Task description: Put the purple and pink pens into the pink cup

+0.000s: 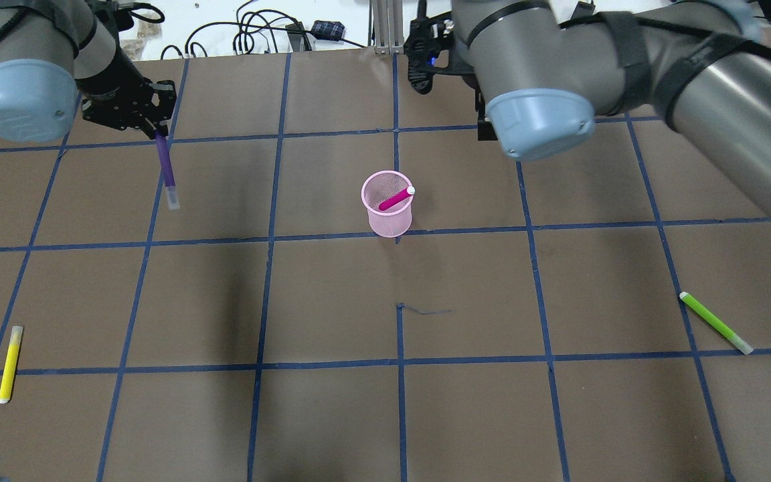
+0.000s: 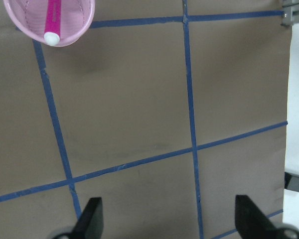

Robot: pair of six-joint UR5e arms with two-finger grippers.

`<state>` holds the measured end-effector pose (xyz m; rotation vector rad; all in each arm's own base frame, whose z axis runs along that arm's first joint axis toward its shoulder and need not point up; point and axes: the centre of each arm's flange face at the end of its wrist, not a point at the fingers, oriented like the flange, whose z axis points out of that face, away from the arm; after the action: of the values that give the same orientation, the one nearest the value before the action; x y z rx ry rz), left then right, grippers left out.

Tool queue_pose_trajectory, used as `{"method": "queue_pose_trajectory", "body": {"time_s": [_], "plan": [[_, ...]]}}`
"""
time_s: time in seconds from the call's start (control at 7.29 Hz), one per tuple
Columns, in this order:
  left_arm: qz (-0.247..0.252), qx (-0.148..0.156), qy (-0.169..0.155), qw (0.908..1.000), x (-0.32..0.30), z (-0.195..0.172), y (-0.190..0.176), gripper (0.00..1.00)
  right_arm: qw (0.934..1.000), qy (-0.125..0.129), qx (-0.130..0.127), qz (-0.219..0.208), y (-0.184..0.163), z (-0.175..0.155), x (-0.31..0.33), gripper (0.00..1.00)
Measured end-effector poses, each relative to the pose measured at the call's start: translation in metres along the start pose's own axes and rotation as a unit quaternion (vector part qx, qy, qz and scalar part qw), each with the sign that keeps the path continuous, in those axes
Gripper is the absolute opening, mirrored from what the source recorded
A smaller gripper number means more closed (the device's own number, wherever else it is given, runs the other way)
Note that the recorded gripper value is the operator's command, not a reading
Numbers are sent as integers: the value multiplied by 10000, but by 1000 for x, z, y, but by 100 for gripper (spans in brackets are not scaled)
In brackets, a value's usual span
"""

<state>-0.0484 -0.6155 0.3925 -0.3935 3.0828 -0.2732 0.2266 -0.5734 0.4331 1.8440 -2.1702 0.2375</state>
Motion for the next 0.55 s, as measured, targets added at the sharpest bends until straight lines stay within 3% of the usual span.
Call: {"method": "queue_pose_trajectory", "body": {"time_s": [0.14, 0.27, 0.41, 0.55], "plan": [[-151, 166, 94, 9997, 41, -5, 11, 0, 9984, -282, 220, 435, 44, -17, 8, 100], [-335, 323, 220, 9987, 83, -8, 25, 0, 9927, -492, 385, 1033, 78, -38, 8, 100], [-510, 444, 363, 9971, 122, -9, 41, 0, 9802, -566, 431, 1847, 96, -59, 5, 100], [-667, 513, 490, 9952, 153, -6, 56, 0, 9609, -607, 340, 2682, 105, -75, 1, 100]]}}
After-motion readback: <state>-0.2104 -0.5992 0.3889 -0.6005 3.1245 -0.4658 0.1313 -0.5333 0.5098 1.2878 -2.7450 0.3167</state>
